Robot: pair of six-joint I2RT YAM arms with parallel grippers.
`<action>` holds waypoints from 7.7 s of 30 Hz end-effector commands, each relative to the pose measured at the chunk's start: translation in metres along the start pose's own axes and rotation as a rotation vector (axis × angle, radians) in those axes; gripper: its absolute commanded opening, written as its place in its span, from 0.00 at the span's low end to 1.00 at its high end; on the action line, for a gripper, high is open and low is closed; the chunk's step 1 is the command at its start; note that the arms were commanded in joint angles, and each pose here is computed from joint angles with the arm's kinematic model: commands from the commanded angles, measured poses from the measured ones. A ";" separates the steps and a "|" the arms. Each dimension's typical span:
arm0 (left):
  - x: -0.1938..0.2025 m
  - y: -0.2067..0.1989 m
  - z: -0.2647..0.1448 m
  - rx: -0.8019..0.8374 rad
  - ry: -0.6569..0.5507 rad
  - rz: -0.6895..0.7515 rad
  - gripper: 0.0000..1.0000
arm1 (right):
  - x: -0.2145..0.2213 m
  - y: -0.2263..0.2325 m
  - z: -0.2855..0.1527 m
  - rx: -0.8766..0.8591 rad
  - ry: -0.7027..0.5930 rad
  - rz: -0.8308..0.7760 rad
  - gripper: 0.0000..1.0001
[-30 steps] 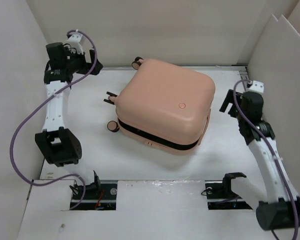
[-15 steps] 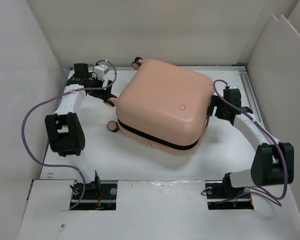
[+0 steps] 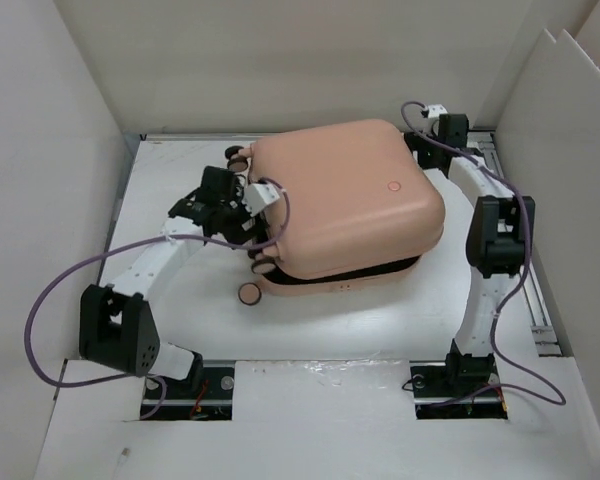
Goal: Pack the luggage
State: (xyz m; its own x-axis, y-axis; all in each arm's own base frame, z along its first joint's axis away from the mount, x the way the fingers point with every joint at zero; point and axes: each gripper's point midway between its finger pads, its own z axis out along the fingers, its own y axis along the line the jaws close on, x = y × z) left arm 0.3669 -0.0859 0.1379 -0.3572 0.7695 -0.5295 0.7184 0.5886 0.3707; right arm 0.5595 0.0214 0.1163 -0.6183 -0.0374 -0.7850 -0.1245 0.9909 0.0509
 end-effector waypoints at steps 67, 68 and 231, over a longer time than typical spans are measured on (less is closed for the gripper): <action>-0.023 -0.187 -0.104 0.574 0.102 0.538 0.40 | -0.128 0.191 -0.051 -0.377 -0.179 0.008 0.88; -0.026 -0.202 -0.118 0.573 0.086 0.601 0.62 | -0.130 0.188 -0.054 -0.354 -0.155 0.013 0.89; -0.295 -0.177 -0.031 0.528 -0.488 0.143 0.00 | 0.120 0.299 -0.192 -0.488 -0.586 -0.297 0.00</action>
State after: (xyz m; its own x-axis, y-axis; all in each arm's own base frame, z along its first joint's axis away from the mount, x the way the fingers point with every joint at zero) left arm 0.3232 -0.4007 0.1962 -0.0940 0.6512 -0.7531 0.9797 0.1953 0.0465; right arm 0.2868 0.2820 0.1223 -0.0773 -0.1874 -0.9792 -0.6498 0.7543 -0.0931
